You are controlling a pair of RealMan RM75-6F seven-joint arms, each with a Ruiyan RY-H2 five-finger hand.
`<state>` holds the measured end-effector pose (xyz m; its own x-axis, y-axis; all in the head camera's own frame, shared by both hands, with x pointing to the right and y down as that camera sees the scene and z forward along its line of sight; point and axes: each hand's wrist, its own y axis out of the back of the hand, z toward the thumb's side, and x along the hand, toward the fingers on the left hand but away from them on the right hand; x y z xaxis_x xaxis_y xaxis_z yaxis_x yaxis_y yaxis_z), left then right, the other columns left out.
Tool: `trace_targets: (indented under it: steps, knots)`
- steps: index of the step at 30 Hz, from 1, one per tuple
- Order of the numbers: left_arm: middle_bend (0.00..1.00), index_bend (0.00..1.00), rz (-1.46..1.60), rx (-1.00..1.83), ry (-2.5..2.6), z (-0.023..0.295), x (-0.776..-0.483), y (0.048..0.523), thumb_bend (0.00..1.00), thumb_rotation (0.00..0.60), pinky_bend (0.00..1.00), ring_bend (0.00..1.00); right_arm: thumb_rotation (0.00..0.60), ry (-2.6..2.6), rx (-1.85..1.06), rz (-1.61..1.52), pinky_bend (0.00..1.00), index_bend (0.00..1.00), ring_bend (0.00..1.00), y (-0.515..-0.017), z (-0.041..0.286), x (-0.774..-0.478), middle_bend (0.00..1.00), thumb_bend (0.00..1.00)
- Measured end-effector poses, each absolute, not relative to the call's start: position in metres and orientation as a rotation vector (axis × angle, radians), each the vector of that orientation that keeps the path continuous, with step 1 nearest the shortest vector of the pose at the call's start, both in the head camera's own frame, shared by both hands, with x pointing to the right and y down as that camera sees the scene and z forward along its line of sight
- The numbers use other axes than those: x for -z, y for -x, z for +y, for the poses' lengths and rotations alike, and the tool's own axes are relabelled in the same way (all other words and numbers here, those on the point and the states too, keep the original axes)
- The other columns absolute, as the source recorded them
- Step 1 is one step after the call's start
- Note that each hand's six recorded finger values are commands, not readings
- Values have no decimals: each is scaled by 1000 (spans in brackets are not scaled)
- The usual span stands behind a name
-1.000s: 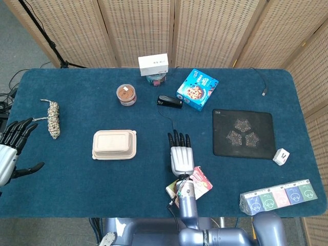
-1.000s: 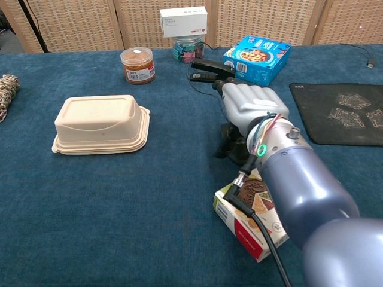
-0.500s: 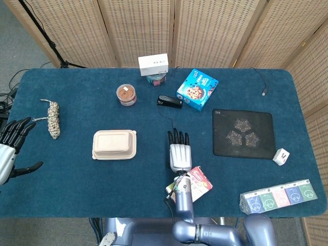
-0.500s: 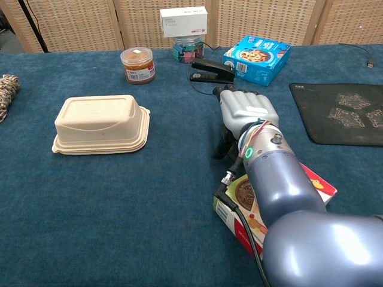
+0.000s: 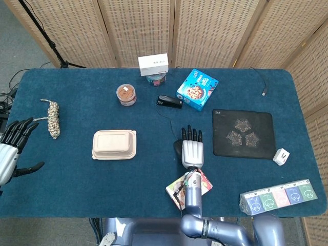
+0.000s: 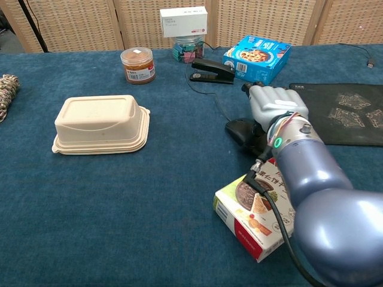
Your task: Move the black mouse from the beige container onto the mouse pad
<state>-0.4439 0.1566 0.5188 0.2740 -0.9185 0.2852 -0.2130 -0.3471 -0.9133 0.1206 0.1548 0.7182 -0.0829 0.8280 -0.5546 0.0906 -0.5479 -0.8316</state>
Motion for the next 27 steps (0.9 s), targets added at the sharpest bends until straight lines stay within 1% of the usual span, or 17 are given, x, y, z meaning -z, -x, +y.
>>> trace_targets:
  steps: [7, 9, 11, 13, 19, 22, 27]
  knots:
    - [0, 0, 1024, 1124, 1749, 158, -520, 441, 126, 600, 0, 0, 600, 1636, -1757, -974, 1, 0, 0, -141, 153, -718, 2, 0]
    - [0, 0, 1023, 1125, 1750, 158, -521, 441, 126, 600, 0, 0, 600, 1648, -1767, -963, 13, 9, 2, -145, 153, -720, 35, 0]
    - [0, 0, 1023, 1127, 1747, 158, -521, 441, 126, 600, 0, 0, 600, 1661, -1766, -959, 37, 57, 26, -146, 152, -721, 103, 0]
    - [0, 0, 1024, 1127, 1747, 157, -521, 441, 126, 600, 0, 0, 600, 1673, -1761, -962, 66, 138, 91, -146, 152, -723, 184, 0]
    - [0, 0, 1030, 1129, 1746, 156, -521, 442, 126, 600, 0, 0, 600, 1696, -1742, -982, 122, 314, 263, -146, 151, -727, 366, 0]
    - [0, 0, 1032, 1128, 1745, 155, -521, 443, 126, 600, 0, 0, 600, 1698, -1730, -993, 144, 382, 331, -147, 149, -729, 434, 0]
    - [0, 0, 1033, 1129, 1744, 155, -521, 444, 126, 600, 0, 0, 600, 1702, -1705, -1015, 191, 460, 404, -144, 149, -731, 512, 13]
